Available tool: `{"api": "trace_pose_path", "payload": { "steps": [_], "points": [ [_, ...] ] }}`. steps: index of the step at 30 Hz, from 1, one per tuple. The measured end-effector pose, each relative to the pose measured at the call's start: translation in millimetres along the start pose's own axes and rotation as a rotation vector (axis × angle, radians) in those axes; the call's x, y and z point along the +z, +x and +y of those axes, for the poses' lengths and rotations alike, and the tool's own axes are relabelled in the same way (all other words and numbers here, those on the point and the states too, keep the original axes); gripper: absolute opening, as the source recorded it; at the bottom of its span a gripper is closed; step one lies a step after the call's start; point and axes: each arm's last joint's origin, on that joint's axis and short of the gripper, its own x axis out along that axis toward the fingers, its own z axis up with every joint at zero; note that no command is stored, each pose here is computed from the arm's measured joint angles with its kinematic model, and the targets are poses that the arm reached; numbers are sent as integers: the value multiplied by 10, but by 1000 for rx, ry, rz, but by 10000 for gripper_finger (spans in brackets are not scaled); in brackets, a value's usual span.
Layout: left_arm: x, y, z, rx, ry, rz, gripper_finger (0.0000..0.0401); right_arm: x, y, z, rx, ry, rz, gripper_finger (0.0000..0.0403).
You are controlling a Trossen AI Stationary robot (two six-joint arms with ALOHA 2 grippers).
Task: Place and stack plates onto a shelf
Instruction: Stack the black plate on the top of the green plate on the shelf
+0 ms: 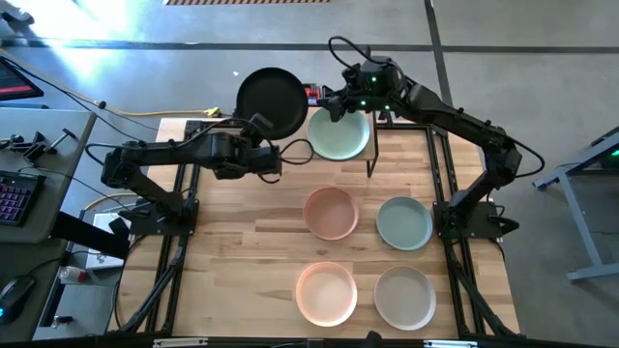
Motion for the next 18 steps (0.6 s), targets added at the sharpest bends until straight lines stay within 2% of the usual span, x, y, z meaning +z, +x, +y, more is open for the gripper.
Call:
{"api": "trace_pose_path", "payload": {
  "steps": [6,10,18],
  "points": [
    [49,-3,79,56,-77,-23,0,-11,12,14,-3,-11,1,201],
    [56,-5,99,71,-48,-26,0,-14,15,20,-1,-18,2,201],
    [84,-12,153,105,-66,-41,0,-14,16,19,-2,-11,2,201]
  ]
}}
